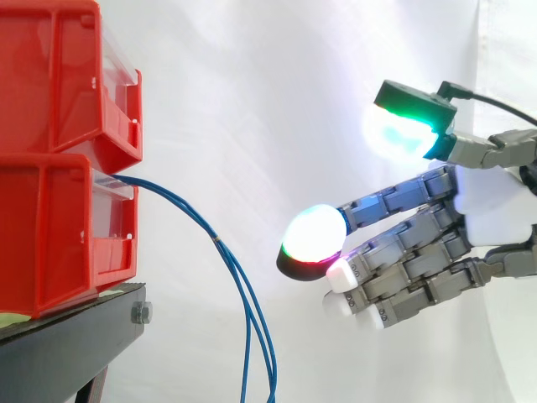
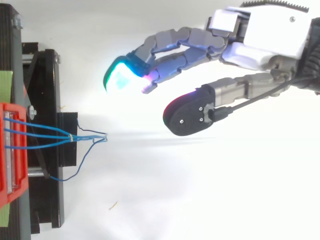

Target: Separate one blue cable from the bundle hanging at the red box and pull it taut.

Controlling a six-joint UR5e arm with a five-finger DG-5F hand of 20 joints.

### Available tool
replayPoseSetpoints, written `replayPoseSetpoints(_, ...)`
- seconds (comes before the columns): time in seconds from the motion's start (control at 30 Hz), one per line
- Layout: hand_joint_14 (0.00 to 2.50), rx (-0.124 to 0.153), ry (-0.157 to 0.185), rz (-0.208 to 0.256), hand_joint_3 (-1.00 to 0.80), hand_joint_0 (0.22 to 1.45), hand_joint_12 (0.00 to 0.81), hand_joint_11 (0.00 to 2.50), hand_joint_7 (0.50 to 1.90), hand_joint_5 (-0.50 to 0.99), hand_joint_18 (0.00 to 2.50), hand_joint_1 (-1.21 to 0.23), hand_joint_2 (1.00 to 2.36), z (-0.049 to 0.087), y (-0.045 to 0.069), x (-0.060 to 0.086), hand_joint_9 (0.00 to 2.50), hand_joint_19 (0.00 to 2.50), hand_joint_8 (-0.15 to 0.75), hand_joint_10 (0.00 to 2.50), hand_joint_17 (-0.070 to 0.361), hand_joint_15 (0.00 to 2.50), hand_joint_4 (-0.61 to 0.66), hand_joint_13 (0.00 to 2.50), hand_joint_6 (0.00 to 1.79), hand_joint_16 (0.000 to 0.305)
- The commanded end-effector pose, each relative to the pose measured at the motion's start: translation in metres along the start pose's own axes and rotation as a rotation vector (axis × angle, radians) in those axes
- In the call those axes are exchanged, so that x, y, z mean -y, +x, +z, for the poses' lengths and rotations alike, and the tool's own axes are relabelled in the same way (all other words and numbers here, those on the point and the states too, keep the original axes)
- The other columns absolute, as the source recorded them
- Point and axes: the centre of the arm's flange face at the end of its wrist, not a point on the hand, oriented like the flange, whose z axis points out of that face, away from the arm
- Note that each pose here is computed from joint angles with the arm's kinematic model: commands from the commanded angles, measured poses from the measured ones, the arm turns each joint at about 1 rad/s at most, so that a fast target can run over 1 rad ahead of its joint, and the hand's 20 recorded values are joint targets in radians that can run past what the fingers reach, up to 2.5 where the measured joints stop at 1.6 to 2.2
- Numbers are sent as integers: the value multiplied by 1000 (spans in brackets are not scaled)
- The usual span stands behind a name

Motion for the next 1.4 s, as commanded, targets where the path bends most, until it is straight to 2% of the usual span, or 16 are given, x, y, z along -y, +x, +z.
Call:
replayPoseSetpoints(0.0, 3, 52, 0, -34, -500, 552, 283, 304, 758, -187, 332, -573, 1000, 2, 4, 0, 676, 97, 283, 9, 71, 75, 222, 461, 502, 32)
replayPoseSetpoints(0.07, 2, 67, -2, -43, -499, 552, 284, 298, 759, -186, 332, -573, 1000, 3, 7, -1, 678, 96, 282, 10, 71, 79, 224, 463, 502, 32)
replayPoseSetpoints(0.1, 4, 79, -2, -41, -500, 552, 284, 298, 760, -186, 333, -573, 1000, 10, 13, 7, 678, 100, 283, 8, 71, 79, 224, 464, 502, 32)
replayPoseSetpoints(0.17, 2, 74, -12, -33, -499, 552, 285, 306, 764, -186, 332, -574, 1000, 17, 15, 6, 682, 106, 285, 9, 71, 81, 224, 468, 502, 32)
replayPoseSetpoints(0.2, 1, 17, -12, -10, -500, 552, 284, 301, 759, -186, 333, -573, 1000, 31, 24, 14, 685, 106, 283, 8, 71, 85, 224, 468, 502, 32)
replayPoseSetpoints(0.27, 2, -5, -14, 8, -500, 552, 285, 311, 761, -185, 338, -572, 1000, 36, 28, 18, 685, 107, 286, 9, 71, 81, 225, 469, 502, 31)
replayPoseSetpoints(0.37, 2, -17, -25, 21, -500, 551, 287, 308, 763, -185, 342, -579, 1000, 46, 34, 18, 685, 102, 283, 9, 71, 82, 226, 473, 502, 31)
replayPoseSetpoints(0.7, 3, -5, -33, 7, -500, 523, 296, 303, 769, -189, 380, -696, 1000, 48, 35, 15, 658, 74, 287, 8, 70, 94, 230, 509, 502, 31)
replayPoseSetpoints(0.8, 4, -9, -15, 10, -500, 524, 297, 309, 766, -189, 385, -711, 1000, 55, 41, 35, 662, 78, 285, 8, 69, 100, 229, 522, 502, 31)
replayPoseSetpoints(0.83, 4, -13, -15, 13, -500, 524, 297, 309, 767, -189, 388, -711, 1000, 57, 42, 37, 662, 83, 285, 8, 69, 100, 232, 524, 502, 31)
replayPoseSetpoints(0.9, 3, -18, 5, 22, -500, 524, 297, 315, 766, -188, 392, -710, 1000, 61, 46, 57, 662, 82, 286, 10, 69, 104, 230, 525, 502, 31)
replayPoseSetpoints(0.97, 4, -32, -11, 53, -500, 524, 298, 311, 769, -188, 393, -698, 1000, 65, 49, 58, 663, 87, 285, 8, 69, 109, 234, 530, 502, 31)
replayPoseSetpoints(1.13, 5, -43, -23, 57, -500, 525, 296, 317, 767, -184, 397, -682, 1000, 66, 52, 52, 677, 97, 291, 9, 69, 117, 238, 536, 502, 31)
replayPoseSetpoints(1.27, 5, -51, -22, 68, -500, 526, 302, 312, 765, -182, 403, -668, 1000, 68, 54, 58, 687, 108, 294, 8, 69, 127, 239, 552, 502, 30)
replayPoseSetpoints(1.37, 5, -57, -29, 113, -500, 528, 302, 314, 763, -180, 410, -663, 1000, 70, 55, 62, 690, 116, 293, 11, 68, 129, 239, 560, 502, 30)
